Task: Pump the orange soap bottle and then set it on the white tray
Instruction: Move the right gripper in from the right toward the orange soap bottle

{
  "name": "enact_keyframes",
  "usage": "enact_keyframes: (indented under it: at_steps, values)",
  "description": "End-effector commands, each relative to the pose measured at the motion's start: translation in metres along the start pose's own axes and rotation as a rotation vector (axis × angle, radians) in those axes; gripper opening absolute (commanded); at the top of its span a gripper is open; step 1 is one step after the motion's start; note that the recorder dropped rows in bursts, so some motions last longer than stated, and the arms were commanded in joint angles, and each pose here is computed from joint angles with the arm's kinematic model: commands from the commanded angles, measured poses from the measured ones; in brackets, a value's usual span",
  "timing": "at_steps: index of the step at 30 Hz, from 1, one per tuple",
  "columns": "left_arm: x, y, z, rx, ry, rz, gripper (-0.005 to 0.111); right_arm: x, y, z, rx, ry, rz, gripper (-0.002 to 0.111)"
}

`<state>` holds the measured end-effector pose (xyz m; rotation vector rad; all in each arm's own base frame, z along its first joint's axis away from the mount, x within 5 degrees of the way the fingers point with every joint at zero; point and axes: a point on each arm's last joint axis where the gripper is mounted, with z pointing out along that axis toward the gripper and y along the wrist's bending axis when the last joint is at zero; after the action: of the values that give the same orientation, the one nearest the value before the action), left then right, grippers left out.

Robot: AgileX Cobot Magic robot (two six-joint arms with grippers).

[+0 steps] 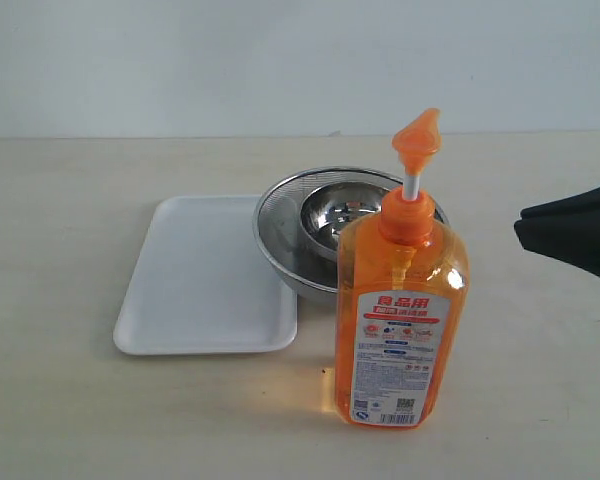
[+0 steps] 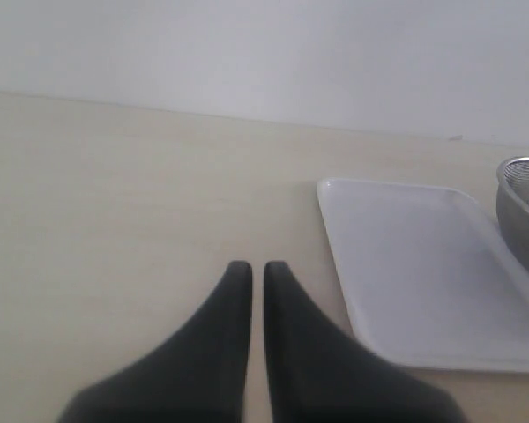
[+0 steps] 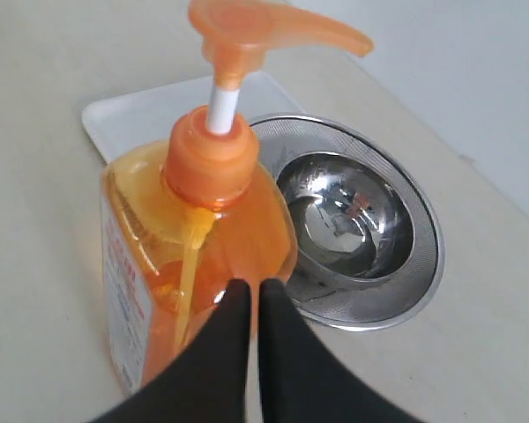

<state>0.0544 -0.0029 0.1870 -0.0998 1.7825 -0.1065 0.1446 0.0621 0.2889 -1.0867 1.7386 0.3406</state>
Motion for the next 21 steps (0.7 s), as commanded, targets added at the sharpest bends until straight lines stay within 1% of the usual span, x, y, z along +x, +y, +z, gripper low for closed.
enact_keyframes:
  at_steps: [1,9,11,14,15,17,18,19,20,21]
  values:
    - [0.0,0.0004,0.0002,-0.004,-0.01,-0.004,0.005,-0.0035,0.0002,-0.0008,-0.014,-0.016,-0.002,0.0]
    - [0.0,0.0004,0.0002,-0.004,-0.01,-0.004,0.005,-0.0036,0.0002,-0.0008,-0.014,-0.017,-0.001,0.001]
    - [0.0,0.0004,0.0002,-0.004,-0.01,-0.004,0.005,-0.0036,0.0002,-0.0008,-0.014,-0.017,-0.001,0.009]
    - [0.0,0.0004,0.0002,-0.004,-0.01,-0.004,0.005,-0.0036,-0.0009,-0.0008,-0.003,-0.017,0.01,0.033]
    - [0.0,0.0004,0.0002,-0.004,-0.01,-0.004,0.005,-0.0037,-0.0013,-0.0008,0.002,-0.019,0.014,0.045]
    - [0.0,0.0004,0.0002,-0.004,-0.01,-0.004,0.005,-0.0048,-0.0019,-0.0005,0.005,-0.032,0.03,0.058]
    - [0.0,0.0004,0.0002,-0.004,-0.01,-0.004,0.005,-0.0058,-0.0028,-0.0002,0.011,-0.045,0.045,0.062]
    - [0.0,0.0004,0.0002,-0.004,-0.01,-0.004,0.005,-0.0067,-0.0038,0.0007,0.013,-0.058,0.066,0.062]
    - [0.0,0.0004,0.0002,-0.004,-0.01,-0.004,0.005,-0.0086,-0.0072,0.0039,0.015,-0.094,0.128,0.062]
    - [0.0,0.0004,0.0002,-0.004,-0.01,-0.004,0.005,-0.0093,-0.0088,0.0056,0.014,-0.11,0.158,0.062]
